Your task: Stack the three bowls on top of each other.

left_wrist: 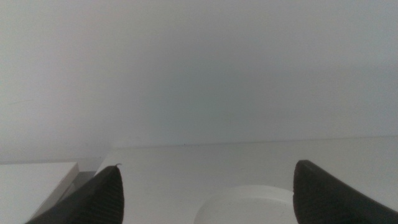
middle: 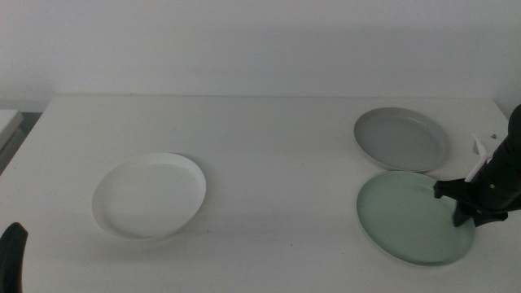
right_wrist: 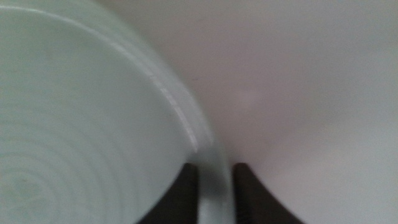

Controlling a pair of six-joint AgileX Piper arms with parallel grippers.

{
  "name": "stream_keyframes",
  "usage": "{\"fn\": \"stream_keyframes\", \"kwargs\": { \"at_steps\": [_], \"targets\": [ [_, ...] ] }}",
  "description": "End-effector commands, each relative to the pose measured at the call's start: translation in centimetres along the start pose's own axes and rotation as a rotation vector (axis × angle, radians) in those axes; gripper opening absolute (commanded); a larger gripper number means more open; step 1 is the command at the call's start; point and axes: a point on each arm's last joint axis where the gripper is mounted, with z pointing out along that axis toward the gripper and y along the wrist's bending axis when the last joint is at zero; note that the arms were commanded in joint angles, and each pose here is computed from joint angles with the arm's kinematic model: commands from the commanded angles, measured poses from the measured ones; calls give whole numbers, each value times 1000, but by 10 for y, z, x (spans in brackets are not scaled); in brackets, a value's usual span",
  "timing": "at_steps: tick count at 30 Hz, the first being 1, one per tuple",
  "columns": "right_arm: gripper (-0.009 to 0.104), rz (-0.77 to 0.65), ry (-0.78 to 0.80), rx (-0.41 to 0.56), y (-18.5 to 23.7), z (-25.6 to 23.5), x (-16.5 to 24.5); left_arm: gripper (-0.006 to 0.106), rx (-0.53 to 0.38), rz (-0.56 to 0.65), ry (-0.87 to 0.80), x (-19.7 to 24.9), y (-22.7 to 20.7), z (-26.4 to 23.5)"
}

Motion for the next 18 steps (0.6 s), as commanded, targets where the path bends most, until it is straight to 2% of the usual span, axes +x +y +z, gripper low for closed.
{"fn": "stream_keyframes", "kwargs": {
  "at_steps": [1, 5, 13, 18],
  "targets": [
    [10, -18, 11, 22, -5, 4, 0, 94, -1, -6, -15, -1, 0, 0],
    [-3, -40, 14, 32, -6, 4, 1, 94, -1, -6, -15, -1, 0, 0],
    [-3, -31, 18, 30, -4, -24, -3, 94, -1, -6, -15, -1, 0, 0],
    [-3, -13, 4, -33, 4, -60, -9, 94, -1, -6, -15, -1, 0, 0]
  ]
}}
